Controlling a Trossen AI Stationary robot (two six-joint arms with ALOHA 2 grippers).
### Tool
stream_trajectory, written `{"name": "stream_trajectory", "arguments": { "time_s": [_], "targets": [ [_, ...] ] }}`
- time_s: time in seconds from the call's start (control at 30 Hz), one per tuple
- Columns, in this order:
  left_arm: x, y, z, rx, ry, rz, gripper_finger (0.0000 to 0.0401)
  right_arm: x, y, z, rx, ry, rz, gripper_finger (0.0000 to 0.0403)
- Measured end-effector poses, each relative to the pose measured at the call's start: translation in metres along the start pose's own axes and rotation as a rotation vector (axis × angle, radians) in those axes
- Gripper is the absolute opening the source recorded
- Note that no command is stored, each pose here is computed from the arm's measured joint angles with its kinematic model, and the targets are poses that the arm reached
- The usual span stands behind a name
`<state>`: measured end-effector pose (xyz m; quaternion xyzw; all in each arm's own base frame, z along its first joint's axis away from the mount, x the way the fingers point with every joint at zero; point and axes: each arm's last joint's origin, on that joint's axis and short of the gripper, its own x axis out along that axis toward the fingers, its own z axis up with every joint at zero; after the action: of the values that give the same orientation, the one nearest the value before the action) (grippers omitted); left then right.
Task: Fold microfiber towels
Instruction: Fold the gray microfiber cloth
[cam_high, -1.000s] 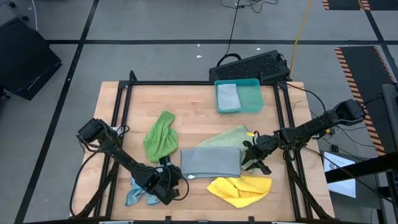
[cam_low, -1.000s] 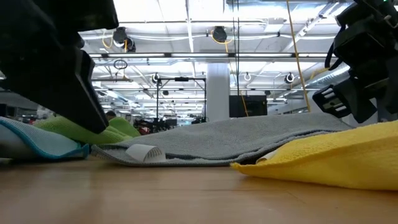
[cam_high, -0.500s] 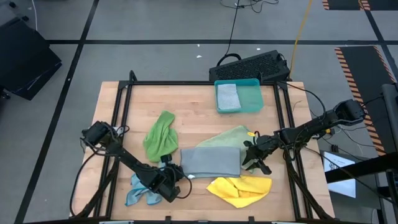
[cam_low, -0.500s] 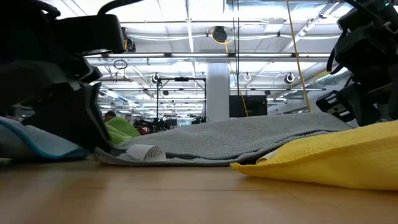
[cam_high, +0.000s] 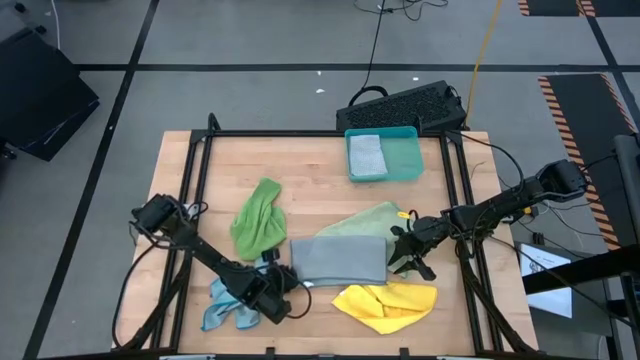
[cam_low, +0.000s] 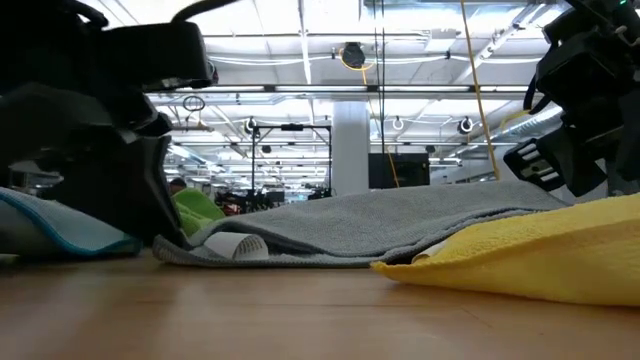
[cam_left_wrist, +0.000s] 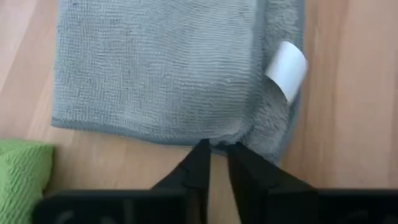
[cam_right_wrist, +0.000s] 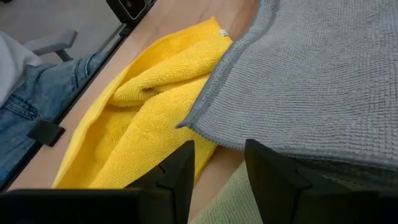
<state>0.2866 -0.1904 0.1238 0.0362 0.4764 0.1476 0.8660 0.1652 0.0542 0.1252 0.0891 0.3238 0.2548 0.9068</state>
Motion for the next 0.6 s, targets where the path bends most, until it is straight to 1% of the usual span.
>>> {"name": "stream_trajectory", "arguments": {
  "time_s": [0.13, 0.2, 0.27, 0.37, 0.5, 0.6],
  "targets": [
    [-0.0026, -0.0024, -0.0018, 0.019, -0.03, 0.023, 0.0118, 0.0, 0.0, 0.0001, 0.0, -0.001, 0.0, 0.0132],
    [-0.0034, -0.0031, -0.0023, 0.022, -0.043, 0.034, 0.0129, 0.0, 0.0001, 0.0001, 0.0, -0.001, 0.001, 0.0132],
    [-0.0037, -0.0034, -0.0024, 0.024, -0.046, 0.035, 0.0129, 0.0, 0.0001, 0.0001, 0.0, -0.001, 0.003, 0.0132],
    [-0.0038, -0.0049, -0.0009, 0.03, -0.06, 0.022, 0.0108, 0.0, 0.0001, 0.0001, 0.0, -0.001, 0.003, 0.0132],
    [-0.0027, -0.0064, 0.0043, 0.054, -0.088, -0.007, 0.0062, 0.0, 0.0001, 0.0001, -0.002, -0.001, 0.003, 0.0132],
    [-0.0009, -0.0058, 0.0067, 0.059, -0.07, -0.044, 0.0026, 0.0, 0.0001, 0.0001, -0.001, -0.001, 0.003, 0.0132]
  ]
}}
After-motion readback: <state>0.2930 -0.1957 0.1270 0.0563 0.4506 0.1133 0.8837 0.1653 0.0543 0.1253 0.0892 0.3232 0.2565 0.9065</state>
